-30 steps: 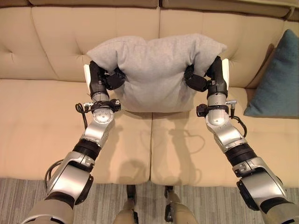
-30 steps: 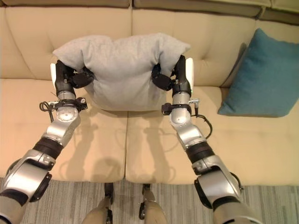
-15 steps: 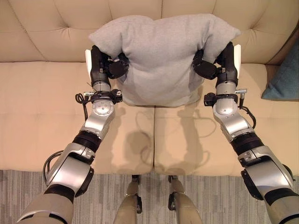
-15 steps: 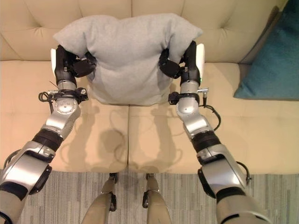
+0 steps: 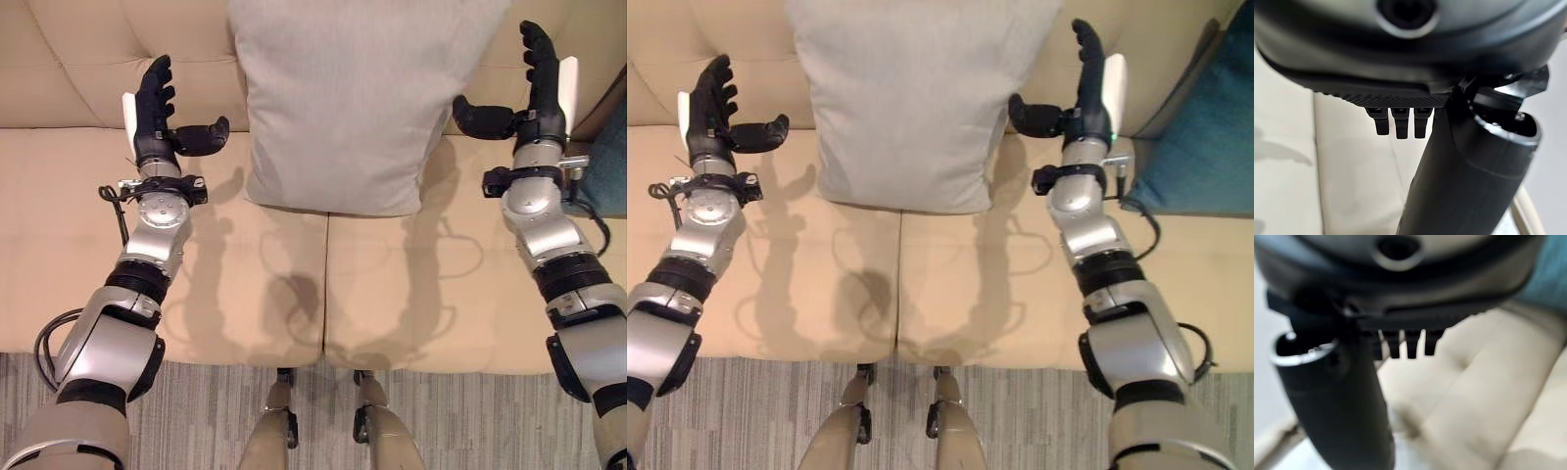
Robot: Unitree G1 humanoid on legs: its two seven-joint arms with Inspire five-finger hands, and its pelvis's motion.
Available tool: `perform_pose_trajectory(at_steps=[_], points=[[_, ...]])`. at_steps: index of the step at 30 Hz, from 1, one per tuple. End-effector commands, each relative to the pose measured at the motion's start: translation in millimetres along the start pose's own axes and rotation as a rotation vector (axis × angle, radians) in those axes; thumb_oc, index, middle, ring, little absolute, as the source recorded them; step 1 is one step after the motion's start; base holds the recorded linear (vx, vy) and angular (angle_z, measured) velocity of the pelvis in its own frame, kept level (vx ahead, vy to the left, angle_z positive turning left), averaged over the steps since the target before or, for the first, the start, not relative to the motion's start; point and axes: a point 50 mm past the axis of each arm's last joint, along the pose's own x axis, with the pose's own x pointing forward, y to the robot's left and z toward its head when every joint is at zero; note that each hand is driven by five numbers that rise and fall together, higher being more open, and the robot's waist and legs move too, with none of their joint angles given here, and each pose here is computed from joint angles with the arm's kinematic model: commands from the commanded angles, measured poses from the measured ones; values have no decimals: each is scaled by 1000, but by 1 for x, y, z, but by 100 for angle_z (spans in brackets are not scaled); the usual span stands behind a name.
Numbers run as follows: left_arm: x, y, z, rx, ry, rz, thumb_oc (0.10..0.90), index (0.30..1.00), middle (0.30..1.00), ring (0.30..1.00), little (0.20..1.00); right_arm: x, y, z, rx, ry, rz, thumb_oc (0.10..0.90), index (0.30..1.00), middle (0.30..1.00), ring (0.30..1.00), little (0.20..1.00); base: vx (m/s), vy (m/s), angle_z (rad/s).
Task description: Pick up all the scattered cushions and arrange them neatly on the sofa.
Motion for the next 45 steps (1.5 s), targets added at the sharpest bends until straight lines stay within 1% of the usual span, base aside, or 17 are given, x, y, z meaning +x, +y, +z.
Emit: perform_pose_trajectory(at_steps=[1,2,5,6,7,9,10,11,17,18,19,21,27,31,37,41,45], points=[[-8,29,9,-26,-120,35,800,900,900,900,900,-8,-26,-14,61,-3,-79,800,900,900,900,900,50,0,7],[-8,29,8,-24,-118,34,800,900,900,900,900,-9,-26,-15,60,-1,-78,800,900,900,900,900,50,-2,11],[-39,25,-24,-80,-55,4,800,900,900,900,900,-42,-11,-47,125,78,-31,800,900,900,900,900,53,-2,8],[-40,25,-25,-79,-52,3,800,900,900,900,900,-44,-11,-48,124,80,-29,800,900,900,900,900,56,-7,1],[-64,18,-45,-87,-1,-40,800,900,900,900,900,-69,-1,-71,143,152,14,800,900,900,900,900,64,-4,-2],[-96,11,-71,-105,82,-83,800,900,900,900,900,-104,10,-95,138,234,80,800,900,900,900,900,117,-3,0],[-125,9,-95,-115,180,-105,800,900,900,900,900,-135,16,-115,116,313,140,800,900,900,900,900,96,2,2],[-126,9,-95,-115,181,-106,800,900,900,900,900,-136,16,-116,115,314,141,800,900,900,900,900,86,-1,-1],[-217,17,-155,-71,509,-170,800,900,900,900,900,-223,30,-158,45,542,308,800,900,900,900,900,77,-14,-3],[-242,20,-169,-65,609,-178,800,900,900,900,900,-248,38,-167,26,608,385,800,900,900,900,900,45,-6,-3],[-242,20,-169,-65,610,-178,800,900,900,900,900,-248,38,-167,26,608,386,800,900,900,900,900,57,-17,-7],[-283,21,-191,1,779,-236,800,900,900,900,900,-289,53,-177,-10,707,533,800,900,900,900,900,16,-7,-2],[-354,31,-229,199,1109,-306,800,900,900,900,900,-346,71,-191,-72,865,709,800,900,900,900,900,43,17,-1],[-365,34,-233,239,1164,-314,800,900,900,900,900,-360,69,-197,-105,917,735,800,900,900,900,900,27,52,-4],[-365,36,-233,234,1167,-295,800,900,900,900,900,-371,65,-204,-140,982,741,800,900,900,900,900,-44,61,-12],[-360,37,-233,239,1157,-295,800,900,900,900,900,-371,67,-204,-145,993,744,800,900,900,900,900,-127,23,-10],[-338,26,-231,259,1078,-335,800,900,900,900,900,-375,68,-206,-142,1027,731,800,900,900,900,900,-221,-37,12]])
